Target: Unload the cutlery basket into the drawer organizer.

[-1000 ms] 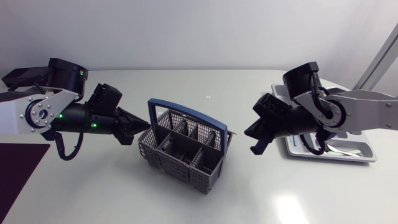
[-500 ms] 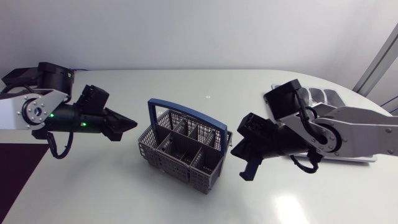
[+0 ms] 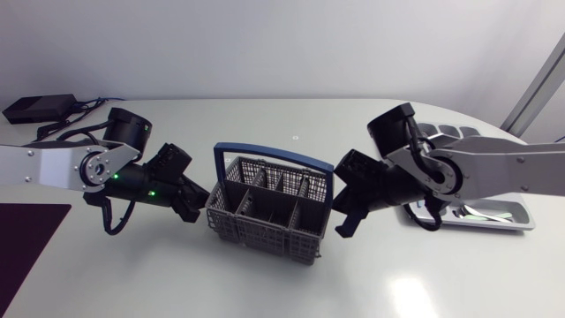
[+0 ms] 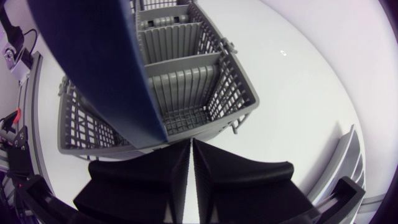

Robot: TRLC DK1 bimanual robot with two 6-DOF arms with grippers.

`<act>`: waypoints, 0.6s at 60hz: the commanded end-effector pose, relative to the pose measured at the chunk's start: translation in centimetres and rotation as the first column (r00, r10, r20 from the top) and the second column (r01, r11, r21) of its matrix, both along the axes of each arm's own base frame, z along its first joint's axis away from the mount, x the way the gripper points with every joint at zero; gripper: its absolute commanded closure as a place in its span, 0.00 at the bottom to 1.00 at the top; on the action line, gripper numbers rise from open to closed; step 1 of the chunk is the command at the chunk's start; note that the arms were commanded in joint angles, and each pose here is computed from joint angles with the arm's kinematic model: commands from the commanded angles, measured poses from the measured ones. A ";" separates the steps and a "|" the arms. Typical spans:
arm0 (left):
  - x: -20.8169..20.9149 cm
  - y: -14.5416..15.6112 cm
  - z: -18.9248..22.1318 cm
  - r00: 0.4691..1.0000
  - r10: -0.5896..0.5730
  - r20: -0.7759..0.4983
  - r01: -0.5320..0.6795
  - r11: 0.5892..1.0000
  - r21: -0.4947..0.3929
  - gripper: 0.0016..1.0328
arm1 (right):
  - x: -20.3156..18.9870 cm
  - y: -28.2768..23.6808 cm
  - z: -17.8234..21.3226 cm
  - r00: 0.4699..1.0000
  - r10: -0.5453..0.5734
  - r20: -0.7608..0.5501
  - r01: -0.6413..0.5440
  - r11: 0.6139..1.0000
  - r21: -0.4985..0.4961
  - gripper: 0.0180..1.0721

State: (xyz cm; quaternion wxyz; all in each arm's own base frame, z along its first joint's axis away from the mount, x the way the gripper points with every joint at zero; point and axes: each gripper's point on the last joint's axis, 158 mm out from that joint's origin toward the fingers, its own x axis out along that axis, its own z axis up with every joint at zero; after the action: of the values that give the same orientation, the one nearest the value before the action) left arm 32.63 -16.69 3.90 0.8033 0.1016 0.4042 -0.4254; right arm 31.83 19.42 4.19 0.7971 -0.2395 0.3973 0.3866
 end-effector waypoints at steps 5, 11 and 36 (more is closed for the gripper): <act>-0.7 -2.8 0.0 0.997 -0.078 -0.016 0.077 0.997 -0.018 0.86 | 3.8 -0.1 0.9 0.998 -0.053 0.023 0.053 0.998 0.033 0.89; 0.3 -3.6 0.1 0.997 -0.080 -0.008 0.080 0.997 -0.010 0.86 | 5.8 -1.0 1.0 0.996 -0.087 0.029 0.086 0.996 0.034 0.89; 2.5 -3.7 -0.1 0.999 -0.041 0.004 0.041 0.999 -0.008 0.86 | 7.2 -1.7 -1.0 0.995 -0.101 0.003 0.101 0.995 0.012 0.89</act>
State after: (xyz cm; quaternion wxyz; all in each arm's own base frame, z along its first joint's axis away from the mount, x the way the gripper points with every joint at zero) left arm 34.31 -19.33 3.17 0.7929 0.1178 0.4132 -0.4321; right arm 38.97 16.73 4.17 0.8270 -0.2130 0.3997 0.3331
